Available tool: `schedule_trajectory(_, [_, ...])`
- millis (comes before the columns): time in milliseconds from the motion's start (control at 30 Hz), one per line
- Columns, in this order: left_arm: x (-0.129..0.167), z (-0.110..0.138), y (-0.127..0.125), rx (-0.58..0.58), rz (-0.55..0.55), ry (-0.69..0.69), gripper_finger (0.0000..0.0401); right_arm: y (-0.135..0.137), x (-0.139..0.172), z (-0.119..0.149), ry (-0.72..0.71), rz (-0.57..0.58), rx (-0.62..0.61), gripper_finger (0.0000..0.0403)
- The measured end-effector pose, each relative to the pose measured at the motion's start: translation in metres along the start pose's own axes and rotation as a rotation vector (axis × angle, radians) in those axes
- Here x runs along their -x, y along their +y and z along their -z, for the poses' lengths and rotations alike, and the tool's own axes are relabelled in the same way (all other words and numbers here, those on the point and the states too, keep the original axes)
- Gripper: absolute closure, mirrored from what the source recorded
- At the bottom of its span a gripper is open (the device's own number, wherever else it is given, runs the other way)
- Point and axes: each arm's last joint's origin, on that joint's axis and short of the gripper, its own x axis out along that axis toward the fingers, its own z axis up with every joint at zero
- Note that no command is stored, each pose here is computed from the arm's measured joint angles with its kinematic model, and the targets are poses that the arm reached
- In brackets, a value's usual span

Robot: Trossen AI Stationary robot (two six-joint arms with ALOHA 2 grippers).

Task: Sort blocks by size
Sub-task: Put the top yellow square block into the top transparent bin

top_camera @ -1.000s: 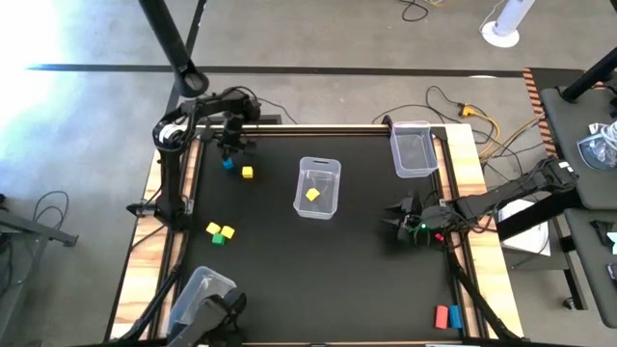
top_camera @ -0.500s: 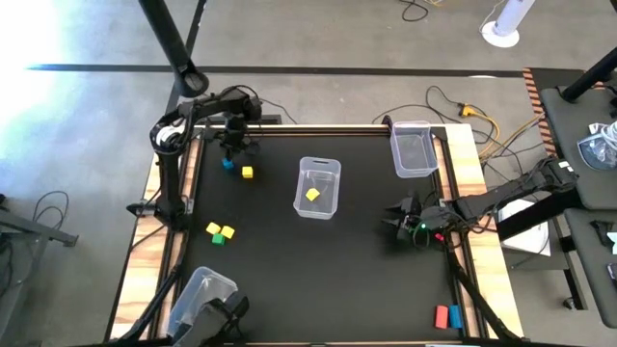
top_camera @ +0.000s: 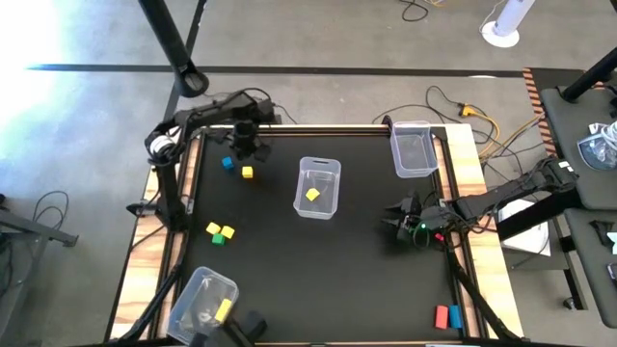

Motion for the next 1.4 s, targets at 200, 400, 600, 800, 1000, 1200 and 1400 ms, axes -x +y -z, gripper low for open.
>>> schedule_trajectory(200, [-0.013, 0.015, -0.018, 0.007, -0.027, 0.048, 0.0279, 0.0, 0.0, 0.0, -0.004, -0.001, -0.005, 0.0209])
schedule_trajectory(400, [-0.022, 0.008, -0.023, 0.162, 0.031, -0.017, 0.0187, 0.0, 0.0, -0.001, -0.01, -0.004, -0.009, 0.0209])
schedule_trajectory(600, [-0.033, 0.005, -0.014, 0.264, 0.044, -0.001, 0.0143, 0.001, 0.0, -0.001, -0.012, -0.005, -0.011, 0.0209])
schedule_trajectory(800, [-0.044, -0.001, -0.011, 0.299, 0.08, -0.045, 0.0138, 0.001, 0.0, -0.001, -0.013, -0.006, -0.01, 0.0209])
schedule_trajectory(1000, [-0.046, -0.008, -0.008, 0.366, 0.101, -0.087, 0.0153, 0.001, 0.0, -0.001, -0.013, -0.006, 0.0, 0.0209])
schedule_trajectory(1200, [-0.049, -0.004, -0.01, 0.357, 0.105, -0.035, 0.0187, 0.001, 0.0, -0.002, -0.016, -0.007, 0.034, 0.0209])
schedule_trajectory(1400, [-0.049, -0.001, -0.015, 0.257, 0.1, -0.04, 0.0193, 0.001, 0.0, -0.002, -0.016, -0.007, 0.04, 0.0209])
